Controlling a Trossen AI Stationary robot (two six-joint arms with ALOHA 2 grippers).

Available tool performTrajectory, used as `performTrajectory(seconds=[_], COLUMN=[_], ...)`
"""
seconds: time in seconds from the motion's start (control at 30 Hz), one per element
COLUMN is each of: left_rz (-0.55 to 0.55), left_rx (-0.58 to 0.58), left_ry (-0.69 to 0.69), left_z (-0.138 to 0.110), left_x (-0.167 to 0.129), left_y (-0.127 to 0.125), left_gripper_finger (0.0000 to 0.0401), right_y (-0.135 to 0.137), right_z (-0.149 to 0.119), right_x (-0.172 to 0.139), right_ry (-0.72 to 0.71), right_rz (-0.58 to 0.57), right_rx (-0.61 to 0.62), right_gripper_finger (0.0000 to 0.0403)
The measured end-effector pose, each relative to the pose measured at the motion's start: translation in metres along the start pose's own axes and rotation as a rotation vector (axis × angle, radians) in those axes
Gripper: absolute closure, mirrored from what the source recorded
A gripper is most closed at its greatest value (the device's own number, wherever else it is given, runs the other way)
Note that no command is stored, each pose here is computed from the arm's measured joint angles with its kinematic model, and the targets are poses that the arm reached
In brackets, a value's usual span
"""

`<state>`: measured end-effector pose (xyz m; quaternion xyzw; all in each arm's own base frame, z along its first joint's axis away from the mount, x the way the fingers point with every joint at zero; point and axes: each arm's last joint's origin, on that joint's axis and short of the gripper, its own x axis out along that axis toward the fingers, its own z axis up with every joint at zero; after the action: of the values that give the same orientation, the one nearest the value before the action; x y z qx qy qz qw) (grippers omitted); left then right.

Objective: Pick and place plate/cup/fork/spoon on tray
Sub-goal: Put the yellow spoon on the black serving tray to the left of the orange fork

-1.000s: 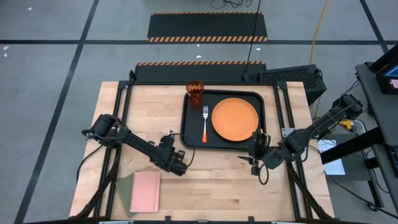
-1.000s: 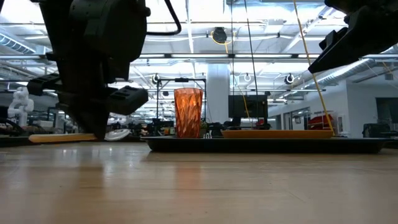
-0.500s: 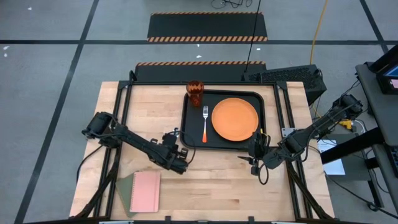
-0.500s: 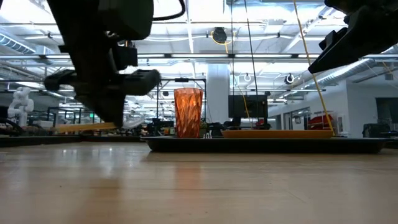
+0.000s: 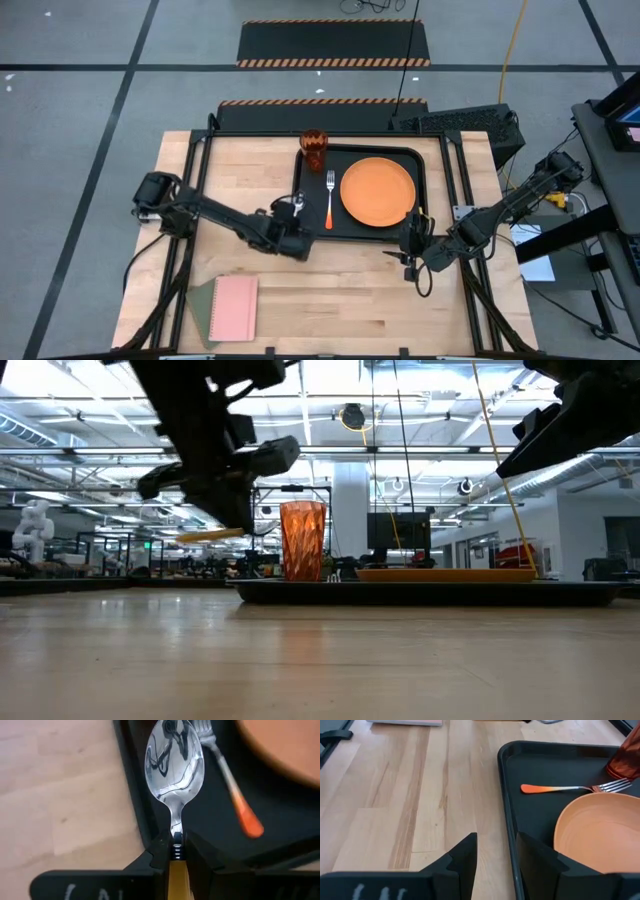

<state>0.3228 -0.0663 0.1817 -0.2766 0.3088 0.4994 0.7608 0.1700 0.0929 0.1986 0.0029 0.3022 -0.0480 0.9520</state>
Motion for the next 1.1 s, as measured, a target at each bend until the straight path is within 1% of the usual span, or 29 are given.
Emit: performTrajectory(seconds=[0.17,0.23,0.33,0.47,0.57,0.77,0.83,0.9,1.1], left_rz=[-0.102,-0.152,-0.191,-0.205,-0.183,-0.15,-0.136,-0.145,-0.11], left_rx=[0.01,-0.007,-0.024,-0.06,-0.086,-0.144,-0.144,-0.167,-0.185], left_ry=[-0.044,-0.07,-0.102,-0.128,-0.145,-0.158,-0.152,-0.158,-0.152], left_z=[0.02,0.028,0.04,0.051,0.057,0.056,0.051,0.047,0.038], left_x=[0.012,0.016,0.021,0.027,0.032,0.049,0.057,0.065,0.084], left_y=[-0.013,-0.019,-0.023,-0.024,-0.022,-0.023,-0.024,-0.027,-0.028], left_gripper_finger=[0.0359,0.0359,0.0359,0.0359,0.0359,0.0359,0.0359,0.0359,0.0359], right_y=[-0.001,-0.002,-0.004,-0.008,-0.012,-0.019,-0.02,-0.021,-0.023], right_z=[0.001,0.002,0.004,0.005,0.004,0.003,0.004,0.004,0.001], right_x=[-0.002,-0.005,-0.009,-0.016,-0.021,-0.03,-0.032,-0.034,-0.035], right_ry=[-0.009,-0.016,-0.036,-0.046,-0.04,-0.039,-0.045,-0.048,-0.022], right_rz=[0.004,0.006,0.014,0.017,0.013,0.011,0.013,0.014,0.005], right_rx=[-0.032,-0.046,-0.055,-0.072,-0.086,-0.096,-0.098,-0.106,-0.12], right_gripper_finger=[0.0273,0.0273,0.0273,0.0273,0.0273,0.0273,0.0273,0.0273,0.0273])
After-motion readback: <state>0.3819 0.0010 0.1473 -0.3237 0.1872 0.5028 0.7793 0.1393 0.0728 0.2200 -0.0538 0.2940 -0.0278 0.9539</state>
